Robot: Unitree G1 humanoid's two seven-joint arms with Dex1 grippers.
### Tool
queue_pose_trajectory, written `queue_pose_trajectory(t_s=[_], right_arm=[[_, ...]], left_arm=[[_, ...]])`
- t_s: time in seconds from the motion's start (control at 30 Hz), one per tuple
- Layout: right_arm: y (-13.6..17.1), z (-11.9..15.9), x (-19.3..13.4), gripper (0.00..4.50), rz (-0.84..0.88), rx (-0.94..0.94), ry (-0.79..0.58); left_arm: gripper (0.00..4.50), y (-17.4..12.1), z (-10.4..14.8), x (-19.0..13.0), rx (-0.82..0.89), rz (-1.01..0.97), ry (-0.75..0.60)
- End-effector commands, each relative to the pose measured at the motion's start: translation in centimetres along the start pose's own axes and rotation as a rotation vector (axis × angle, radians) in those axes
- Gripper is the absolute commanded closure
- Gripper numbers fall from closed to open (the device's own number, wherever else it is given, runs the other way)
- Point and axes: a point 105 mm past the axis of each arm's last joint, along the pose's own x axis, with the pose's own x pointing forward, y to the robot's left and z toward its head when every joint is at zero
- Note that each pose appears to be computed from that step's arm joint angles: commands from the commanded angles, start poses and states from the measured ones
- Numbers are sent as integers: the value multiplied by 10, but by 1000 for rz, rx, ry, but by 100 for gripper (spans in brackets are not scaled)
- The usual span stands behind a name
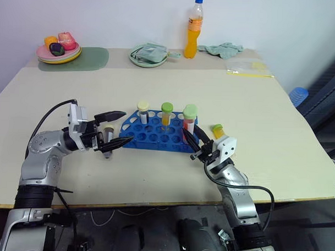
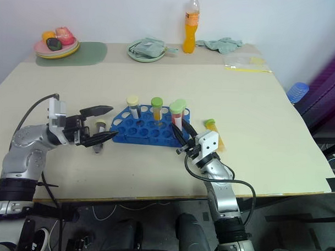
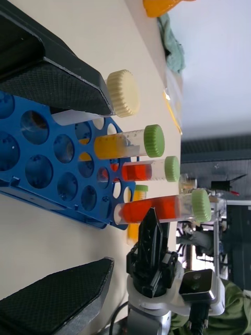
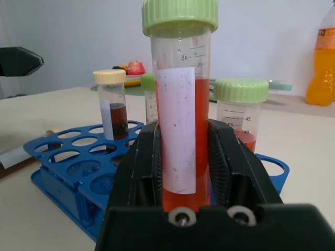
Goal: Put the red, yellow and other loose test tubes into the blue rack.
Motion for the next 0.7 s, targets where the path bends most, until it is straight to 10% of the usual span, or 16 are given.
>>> queue_pose_trajectory(t_s=[0.03, 0.23, 0.57, 0.7], right_arm=[[1, 4, 1, 274, 33, 55, -16], [-2, 8, -5, 4, 48, 21, -14], [-23, 61, -54, 4, 186, -105, 96], [-41, 55, -67, 4, 180, -226, 349]], left_arm=[[0, -2, 11, 2, 38, -5, -17], [0, -3, 14, 7, 40, -6, -21], [0, -7, 21, 16, 32, -22, -20], [0, -7, 22, 22, 29, -21, -31]])
